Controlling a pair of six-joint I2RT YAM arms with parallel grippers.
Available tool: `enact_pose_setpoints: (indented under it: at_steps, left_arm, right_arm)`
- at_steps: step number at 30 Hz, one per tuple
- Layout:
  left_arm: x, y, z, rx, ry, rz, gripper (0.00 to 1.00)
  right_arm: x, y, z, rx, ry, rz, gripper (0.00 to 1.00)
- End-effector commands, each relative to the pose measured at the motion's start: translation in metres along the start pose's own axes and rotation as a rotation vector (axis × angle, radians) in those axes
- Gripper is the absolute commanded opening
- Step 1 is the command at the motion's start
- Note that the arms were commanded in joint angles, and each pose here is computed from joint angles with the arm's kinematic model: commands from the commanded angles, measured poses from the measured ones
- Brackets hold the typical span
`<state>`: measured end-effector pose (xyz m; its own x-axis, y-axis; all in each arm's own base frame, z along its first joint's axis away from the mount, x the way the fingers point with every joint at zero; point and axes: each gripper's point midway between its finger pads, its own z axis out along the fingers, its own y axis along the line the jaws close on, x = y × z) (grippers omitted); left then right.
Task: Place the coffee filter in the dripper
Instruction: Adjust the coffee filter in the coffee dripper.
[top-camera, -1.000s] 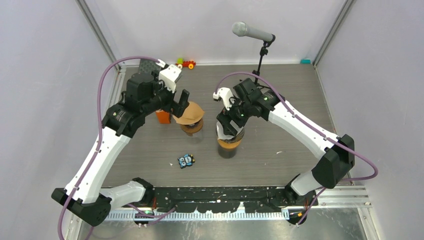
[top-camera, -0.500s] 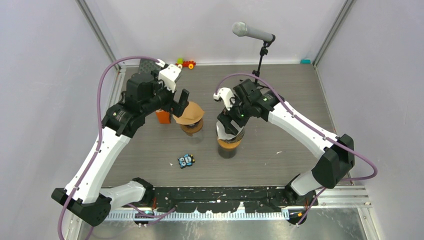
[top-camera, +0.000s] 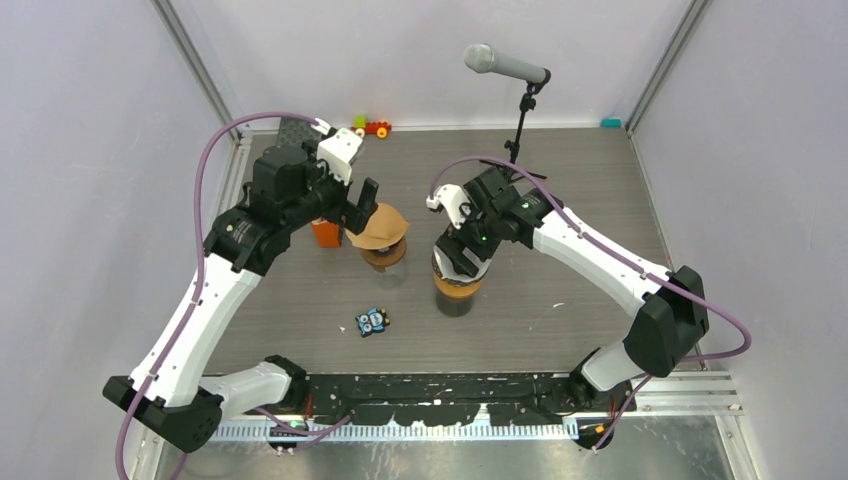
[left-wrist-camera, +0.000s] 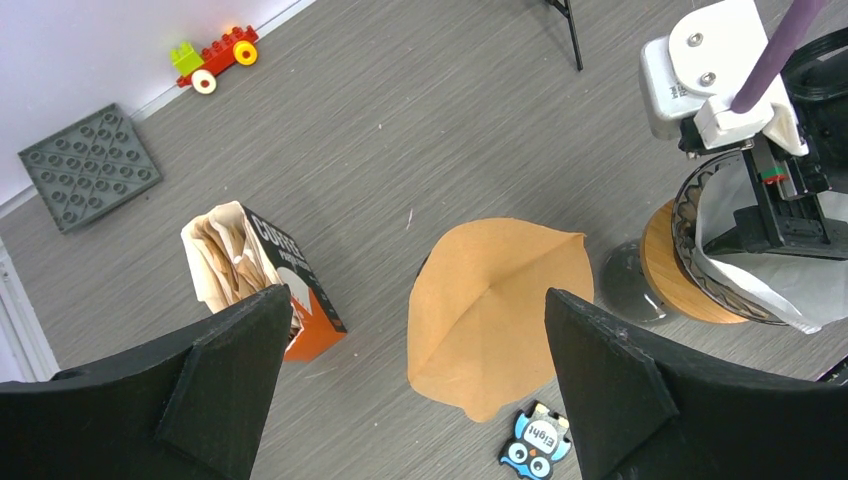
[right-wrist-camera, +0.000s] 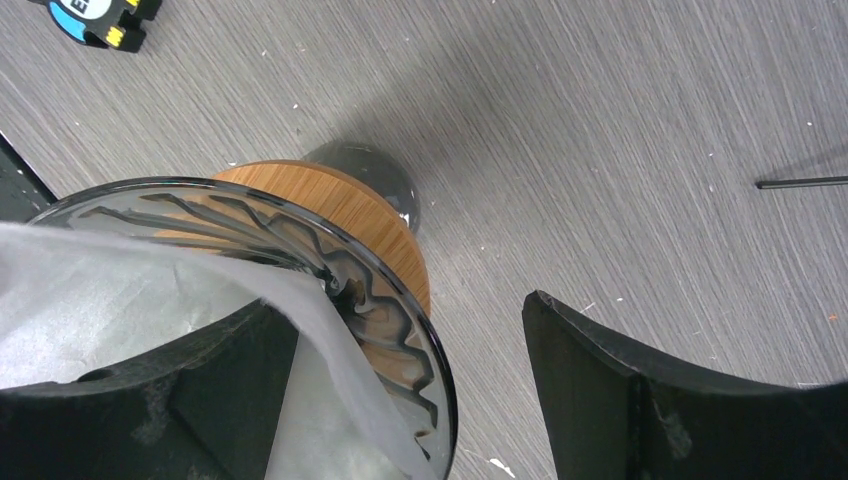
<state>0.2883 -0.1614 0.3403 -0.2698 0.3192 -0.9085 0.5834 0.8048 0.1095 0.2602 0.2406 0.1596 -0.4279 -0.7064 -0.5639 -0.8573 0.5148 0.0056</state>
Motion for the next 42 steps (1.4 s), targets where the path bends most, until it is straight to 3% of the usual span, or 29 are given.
enact_pose_setpoints:
  at_steps: [1, 16, 27, 42]
  left_arm:
    - [-0.013, 0.005, -0.005, -0.025, -0.058, 0.006, 1.00]
    - [-0.011, 0.004, -0.004, -0.018, -0.056, 0.006, 1.00]
    - [-0.012, 0.004, -0.004, -0.017, -0.056, 0.014, 1.00]
    - [-0.011, 0.005, -0.003, -0.022, -0.054, 0.021, 1.00]
  right_arm:
    - [-0.009, -0.005, -0.001, 0.044, -0.038, -0.032, 0.86]
    - [-0.004, -0.006, 0.002, 0.071, -0.021, -0.049, 0.86]
    - [-0.035, -0.003, -0.029, 0.066, -0.097, -0.042, 0.87]
    - [-0.043, 0.000, -0.052, 0.075, -0.129, -0.044, 0.87]
